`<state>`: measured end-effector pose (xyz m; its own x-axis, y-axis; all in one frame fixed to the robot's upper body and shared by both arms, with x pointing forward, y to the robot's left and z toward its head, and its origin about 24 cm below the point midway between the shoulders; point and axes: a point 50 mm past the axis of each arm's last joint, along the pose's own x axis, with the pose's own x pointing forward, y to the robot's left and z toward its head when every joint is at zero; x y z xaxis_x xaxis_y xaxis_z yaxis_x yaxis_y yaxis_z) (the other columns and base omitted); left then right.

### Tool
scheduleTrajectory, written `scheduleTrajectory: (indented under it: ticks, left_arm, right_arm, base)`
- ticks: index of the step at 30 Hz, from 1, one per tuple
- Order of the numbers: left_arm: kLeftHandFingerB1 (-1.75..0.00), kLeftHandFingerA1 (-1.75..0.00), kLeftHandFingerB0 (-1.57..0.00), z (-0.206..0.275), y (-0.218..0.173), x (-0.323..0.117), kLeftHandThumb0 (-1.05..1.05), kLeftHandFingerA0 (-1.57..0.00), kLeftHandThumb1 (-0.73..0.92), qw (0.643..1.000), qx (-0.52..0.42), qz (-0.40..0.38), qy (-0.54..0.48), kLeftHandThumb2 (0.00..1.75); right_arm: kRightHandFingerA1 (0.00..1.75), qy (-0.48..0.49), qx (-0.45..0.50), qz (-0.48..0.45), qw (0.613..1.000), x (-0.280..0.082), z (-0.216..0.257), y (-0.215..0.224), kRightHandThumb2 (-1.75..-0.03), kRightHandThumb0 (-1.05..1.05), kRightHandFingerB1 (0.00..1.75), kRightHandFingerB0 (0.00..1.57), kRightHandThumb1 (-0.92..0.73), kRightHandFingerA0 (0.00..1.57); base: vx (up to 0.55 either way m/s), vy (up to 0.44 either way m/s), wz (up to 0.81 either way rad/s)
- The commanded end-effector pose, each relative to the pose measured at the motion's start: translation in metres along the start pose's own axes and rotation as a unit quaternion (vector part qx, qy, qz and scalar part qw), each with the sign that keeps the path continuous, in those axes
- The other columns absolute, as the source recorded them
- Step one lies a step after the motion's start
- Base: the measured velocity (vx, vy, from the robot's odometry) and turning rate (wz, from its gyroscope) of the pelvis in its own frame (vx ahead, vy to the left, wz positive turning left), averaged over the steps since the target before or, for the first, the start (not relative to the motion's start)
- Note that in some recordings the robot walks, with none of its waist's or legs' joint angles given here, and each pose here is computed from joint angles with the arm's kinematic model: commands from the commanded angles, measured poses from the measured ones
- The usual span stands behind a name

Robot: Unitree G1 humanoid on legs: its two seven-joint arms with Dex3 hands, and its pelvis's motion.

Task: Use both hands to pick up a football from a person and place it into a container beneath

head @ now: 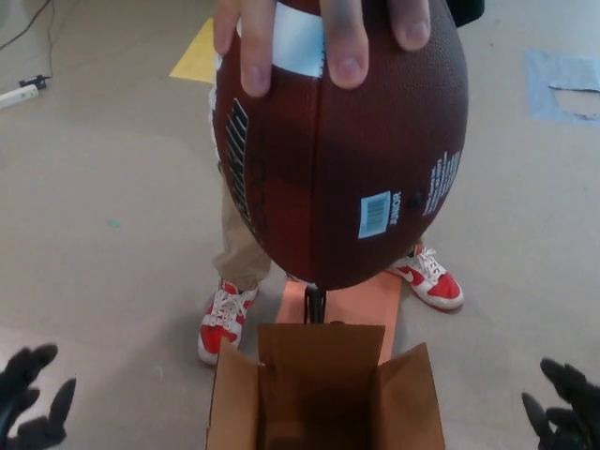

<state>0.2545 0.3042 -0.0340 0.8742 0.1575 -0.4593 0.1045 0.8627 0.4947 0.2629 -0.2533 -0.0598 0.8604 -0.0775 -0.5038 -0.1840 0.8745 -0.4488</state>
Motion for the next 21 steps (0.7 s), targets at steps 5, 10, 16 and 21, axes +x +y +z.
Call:
scheduleTrajectory:
  ticks: [5, 10, 16, 21]
  left_arm:
    - [-0.08, -0.15, 0.00, 0.013, 0.020, -0.004, -0.79, 0.00, 0.78, 0.996, -0.024, 0.015, -0.081, 1.00]
    - [0.00, 0.00, 0.00, 0.037, 0.025, -0.011, -0.78, 0.00, 0.92, 0.983, -0.077, 0.031, -0.166, 0.75]
    - [0.00, -0.05, 0.00, 0.103, 0.032, -0.053, -1.05, 0.00, 0.91, 0.930, -0.117, 0.028, -0.349, 1.21]
    - [0.00, 0.00, 0.00, 0.138, 0.022, -0.084, -0.88, 0.00, 0.92, 0.894, -0.108, 0.016, -0.435, 0.94]
  right_arm:
    - [0.34, -0.130, 0.051, -0.053, 0.989, -0.005, 0.020, -0.017, -0.91, -0.92, 0.03, 0.00, -0.75, 0.12]
    - [0.18, -0.248, 0.157, -0.091, 0.952, -0.014, 0.049, -0.033, -1.20, -1.01, 0.00, 0.00, -0.89, 0.11]
    - [0.07, -0.428, 0.198, -0.105, 0.876, -0.060, 0.103, -0.049, -1.21, -0.96, 0.08, 0.00, -0.84, 0.04]
    - [0.00, -0.491, 0.194, -0.080, 0.846, -0.091, 0.128, -0.047, -1.22, -1.02, 0.04, 0.00, -0.85, 0.00]
  base:
    - [0.00, 0.000, 0.00]
    - [0.00, 0.000, 0.00]
    - [0.00, 0.000, 0.00]
    - [0.00, 0.000, 0.00]
